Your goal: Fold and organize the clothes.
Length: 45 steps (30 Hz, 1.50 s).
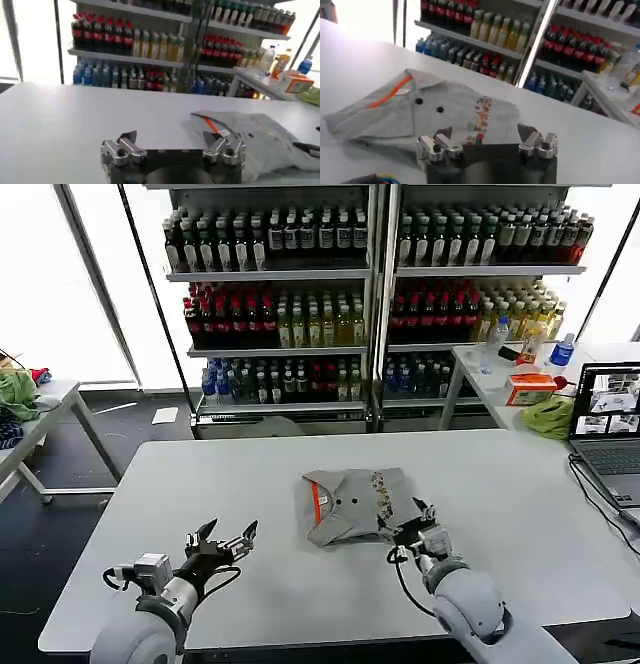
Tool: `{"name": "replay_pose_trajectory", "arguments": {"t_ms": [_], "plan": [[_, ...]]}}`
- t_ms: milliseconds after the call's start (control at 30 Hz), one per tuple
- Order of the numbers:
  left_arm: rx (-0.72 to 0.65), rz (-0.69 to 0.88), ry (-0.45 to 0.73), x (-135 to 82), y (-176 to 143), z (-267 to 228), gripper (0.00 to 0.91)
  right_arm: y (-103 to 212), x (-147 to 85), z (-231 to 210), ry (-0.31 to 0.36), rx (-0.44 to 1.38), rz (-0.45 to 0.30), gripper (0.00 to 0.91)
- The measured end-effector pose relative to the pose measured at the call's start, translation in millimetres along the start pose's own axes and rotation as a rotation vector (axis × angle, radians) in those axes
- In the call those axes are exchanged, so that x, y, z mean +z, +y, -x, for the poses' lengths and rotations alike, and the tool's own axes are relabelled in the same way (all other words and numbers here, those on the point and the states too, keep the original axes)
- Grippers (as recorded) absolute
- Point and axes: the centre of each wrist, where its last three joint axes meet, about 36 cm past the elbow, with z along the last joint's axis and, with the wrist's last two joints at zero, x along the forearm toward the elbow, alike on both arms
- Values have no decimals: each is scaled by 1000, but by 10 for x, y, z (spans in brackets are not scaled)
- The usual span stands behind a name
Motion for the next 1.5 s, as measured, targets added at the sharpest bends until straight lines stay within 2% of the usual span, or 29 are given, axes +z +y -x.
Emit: {"name": "replay_pose_trajectory", "arguments": {"t_ms": [433, 933, 1167, 1500], "plan": [[5, -5, 5, 22, -17, -8, 907, 139, 148, 20, 46, -36, 18, 907], [-2, -1, 3, 14, 4, -97, 907, 183, 208, 53, 68, -26, 86, 907], [-13, 2, -10, 10, 2, -143, 907, 81, 64, -137, 20, -8, 113, 907], [-40, 17, -91, -51, -15, -183, 907, -267, -185, -316, -72, 103, 154, 907]]}}
